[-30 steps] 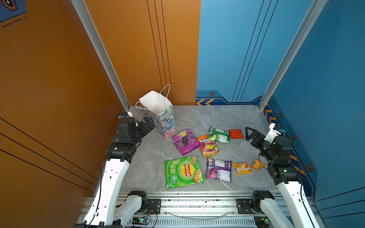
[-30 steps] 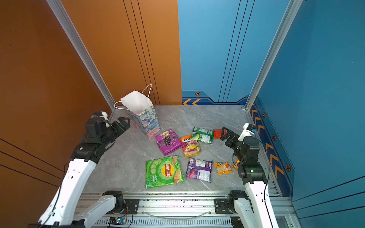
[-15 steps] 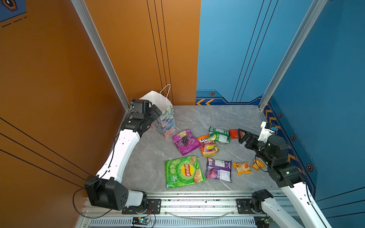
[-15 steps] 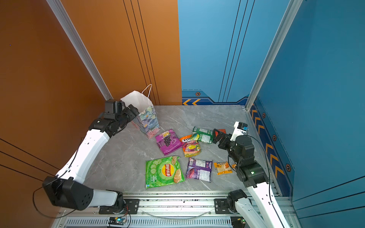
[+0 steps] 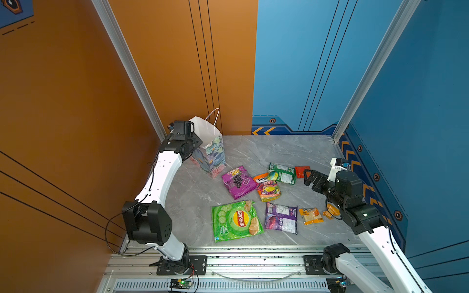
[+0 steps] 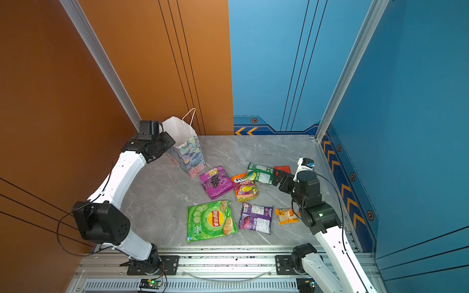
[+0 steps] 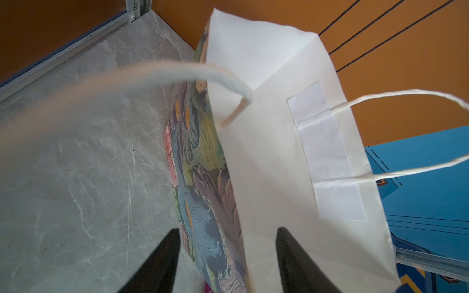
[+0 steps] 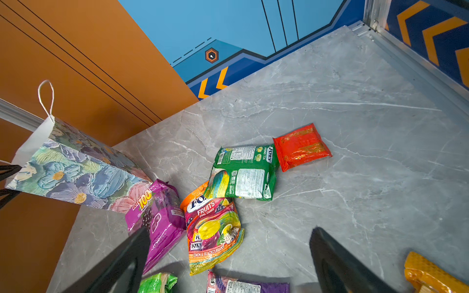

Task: Place the snacks into the paper bag
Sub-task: Pick up the paper bag from the top-left of the table, then pick up the snack from the bottom-center of the table, then place the snack in the paper bag.

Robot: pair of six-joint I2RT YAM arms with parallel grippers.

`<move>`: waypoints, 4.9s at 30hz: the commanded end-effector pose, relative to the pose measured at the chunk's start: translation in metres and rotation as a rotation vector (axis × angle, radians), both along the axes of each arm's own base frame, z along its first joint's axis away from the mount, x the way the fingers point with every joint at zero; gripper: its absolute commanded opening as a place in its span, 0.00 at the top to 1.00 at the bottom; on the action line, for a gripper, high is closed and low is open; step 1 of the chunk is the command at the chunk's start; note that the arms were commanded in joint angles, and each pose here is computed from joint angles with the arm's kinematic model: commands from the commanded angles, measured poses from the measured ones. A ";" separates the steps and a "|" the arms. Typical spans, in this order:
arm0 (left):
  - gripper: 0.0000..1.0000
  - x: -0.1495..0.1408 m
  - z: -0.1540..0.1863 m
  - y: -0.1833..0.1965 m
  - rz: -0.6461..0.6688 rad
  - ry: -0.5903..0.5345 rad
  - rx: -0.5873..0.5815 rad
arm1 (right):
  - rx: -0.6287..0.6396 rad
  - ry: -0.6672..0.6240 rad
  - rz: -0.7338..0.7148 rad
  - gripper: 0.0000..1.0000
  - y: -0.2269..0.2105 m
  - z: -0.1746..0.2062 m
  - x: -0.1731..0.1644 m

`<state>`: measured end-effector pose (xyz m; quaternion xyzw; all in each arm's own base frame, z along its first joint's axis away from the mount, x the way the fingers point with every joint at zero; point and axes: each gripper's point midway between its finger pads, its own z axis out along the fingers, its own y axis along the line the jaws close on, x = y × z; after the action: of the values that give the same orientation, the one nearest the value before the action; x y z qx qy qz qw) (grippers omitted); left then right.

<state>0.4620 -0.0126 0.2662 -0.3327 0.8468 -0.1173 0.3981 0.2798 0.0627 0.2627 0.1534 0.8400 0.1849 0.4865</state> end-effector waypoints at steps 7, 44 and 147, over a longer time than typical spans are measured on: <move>0.77 -0.004 -0.011 0.013 -0.016 0.064 0.066 | 0.016 0.065 0.002 0.00 0.010 0.003 0.009; 1.00 -0.150 0.032 0.003 -0.380 -0.075 0.555 | -0.200 0.556 0.527 0.02 0.229 -0.175 -0.064; 1.00 -0.141 0.014 -0.028 -0.446 -0.047 0.479 | 0.302 -0.066 0.846 1.00 0.343 0.143 -0.005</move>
<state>0.3206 -0.0349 0.2791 -0.0476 0.8931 0.0028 0.4474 0.2750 0.3966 0.4019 -0.1535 0.7861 0.4658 0.3761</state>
